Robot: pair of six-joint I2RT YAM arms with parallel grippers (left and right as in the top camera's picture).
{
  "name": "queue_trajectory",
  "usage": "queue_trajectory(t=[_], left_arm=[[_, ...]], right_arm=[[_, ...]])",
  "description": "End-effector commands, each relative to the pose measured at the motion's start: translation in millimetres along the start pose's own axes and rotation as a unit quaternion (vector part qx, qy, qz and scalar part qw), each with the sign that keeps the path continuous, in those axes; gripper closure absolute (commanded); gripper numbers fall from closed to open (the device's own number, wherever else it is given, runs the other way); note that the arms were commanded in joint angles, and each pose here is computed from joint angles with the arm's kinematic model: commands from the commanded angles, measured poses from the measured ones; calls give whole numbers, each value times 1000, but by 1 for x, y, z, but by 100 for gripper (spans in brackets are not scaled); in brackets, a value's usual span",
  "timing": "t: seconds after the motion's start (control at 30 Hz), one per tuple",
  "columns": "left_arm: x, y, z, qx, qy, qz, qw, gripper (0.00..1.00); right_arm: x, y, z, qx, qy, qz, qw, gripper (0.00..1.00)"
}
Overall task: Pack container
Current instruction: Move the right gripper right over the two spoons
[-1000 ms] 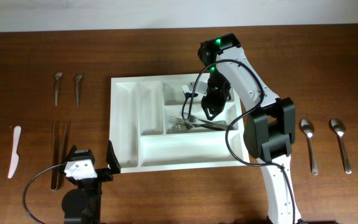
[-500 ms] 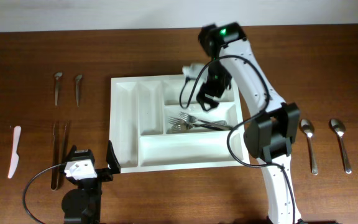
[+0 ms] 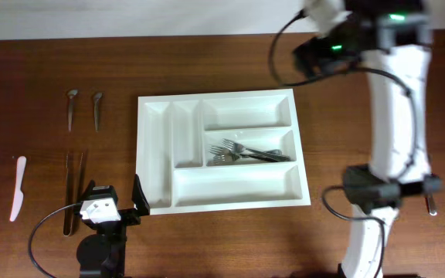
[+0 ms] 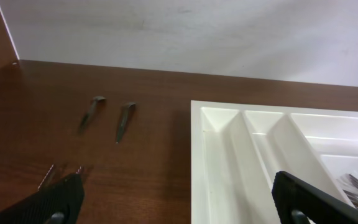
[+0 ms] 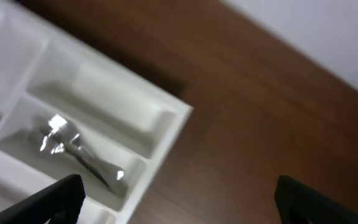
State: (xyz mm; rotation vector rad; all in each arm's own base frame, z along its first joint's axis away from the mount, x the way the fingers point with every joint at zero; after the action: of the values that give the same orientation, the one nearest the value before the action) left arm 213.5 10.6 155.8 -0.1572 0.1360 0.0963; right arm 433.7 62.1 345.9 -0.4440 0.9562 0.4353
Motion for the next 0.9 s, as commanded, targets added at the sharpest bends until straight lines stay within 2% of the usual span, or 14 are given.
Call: queue_trajectory(t=[0.0, 0.13, 0.27, 0.33, 0.63, 0.87], left_arm=[[0, -2, -2, -1, 1, -7, 1000, 1], [0, -2, -2, -1, 1, -7, 1000, 1], [0, -2, -2, -1, 1, -7, 1000, 1], [0, -2, -2, -1, 1, -7, 1000, 1], [0, -2, -2, -1, 1, -7, 1000, 1], [0, -2, -2, -1, 1, -7, 1000, 1]], right_arm=[[-58, -13, -7, 44, -49, -43, 997, 1], [-100, -27, -24, 90, -71, -84, 990, 1], [-120, -41, -58, 122, -26, -146, 981, 1], [-122, -39, -79, 133, 3, -144, 981, 1], [-84, -18, -190, 202, 170, -82, 961, 1], [-45, -25, -235, 238, 240, -51, 940, 1]])
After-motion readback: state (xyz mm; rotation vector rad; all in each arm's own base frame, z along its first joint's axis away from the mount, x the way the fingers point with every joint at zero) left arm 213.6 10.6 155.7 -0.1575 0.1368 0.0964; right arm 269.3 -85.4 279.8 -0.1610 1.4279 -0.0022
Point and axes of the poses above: each gripper's point midway between its finger pads, its own x axis out along the fingers, its own y axis along the line the jaws close on, z = x × y, the point moved 3 cm from there along -x, back along the fingers, and after that the axes turned 5 degrees about -x, right-handed, at the moved point
